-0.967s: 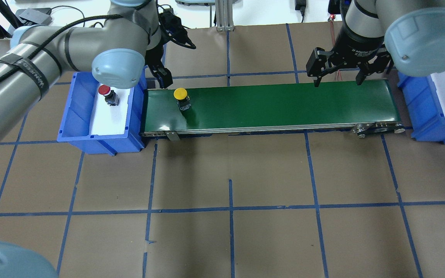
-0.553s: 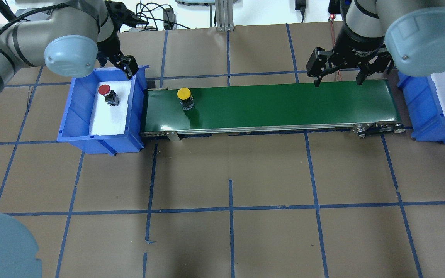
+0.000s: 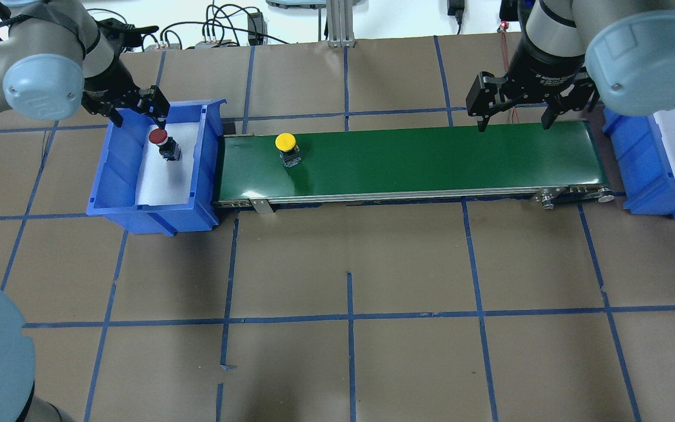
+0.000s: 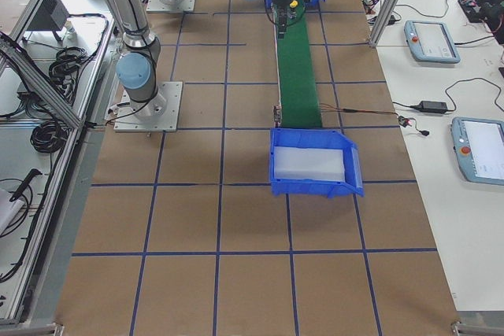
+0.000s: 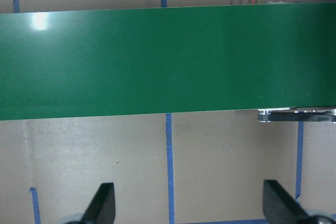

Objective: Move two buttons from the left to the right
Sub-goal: 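Move the left gripper back over the red button in the bin, then lower the left gripper and grasp the red button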

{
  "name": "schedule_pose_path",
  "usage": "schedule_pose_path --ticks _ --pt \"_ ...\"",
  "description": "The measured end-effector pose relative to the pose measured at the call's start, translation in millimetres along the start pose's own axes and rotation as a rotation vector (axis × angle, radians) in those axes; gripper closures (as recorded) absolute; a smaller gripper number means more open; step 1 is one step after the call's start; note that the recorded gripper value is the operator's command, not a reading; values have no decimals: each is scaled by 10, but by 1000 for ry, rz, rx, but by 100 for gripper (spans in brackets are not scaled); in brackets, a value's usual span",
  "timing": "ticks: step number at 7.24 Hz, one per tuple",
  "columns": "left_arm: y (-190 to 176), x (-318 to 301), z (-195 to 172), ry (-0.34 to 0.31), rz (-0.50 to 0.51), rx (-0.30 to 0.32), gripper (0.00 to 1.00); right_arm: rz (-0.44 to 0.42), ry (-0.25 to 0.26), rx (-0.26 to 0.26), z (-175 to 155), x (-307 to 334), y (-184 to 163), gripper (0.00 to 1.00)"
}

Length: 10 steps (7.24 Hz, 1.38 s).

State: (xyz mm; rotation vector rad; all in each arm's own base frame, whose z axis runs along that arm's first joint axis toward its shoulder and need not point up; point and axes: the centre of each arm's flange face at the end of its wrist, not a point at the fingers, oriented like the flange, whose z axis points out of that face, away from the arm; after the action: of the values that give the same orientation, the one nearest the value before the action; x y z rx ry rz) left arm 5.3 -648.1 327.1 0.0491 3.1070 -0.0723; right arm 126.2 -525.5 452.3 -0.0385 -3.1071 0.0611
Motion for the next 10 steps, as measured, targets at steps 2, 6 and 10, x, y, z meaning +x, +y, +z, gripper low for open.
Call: schedule_pose_path --ticks 2,6,10 --pt "-11 -41 258 14 -107 -38 12 1 0 -1 4 6 -1 0" --pt "-203 -2 800 79 -121 -70 21 1 0 0 2 7 -3 0" --pt "-298 -24 894 77 -122 -65 51 3 0 0 1 13 -5 0"
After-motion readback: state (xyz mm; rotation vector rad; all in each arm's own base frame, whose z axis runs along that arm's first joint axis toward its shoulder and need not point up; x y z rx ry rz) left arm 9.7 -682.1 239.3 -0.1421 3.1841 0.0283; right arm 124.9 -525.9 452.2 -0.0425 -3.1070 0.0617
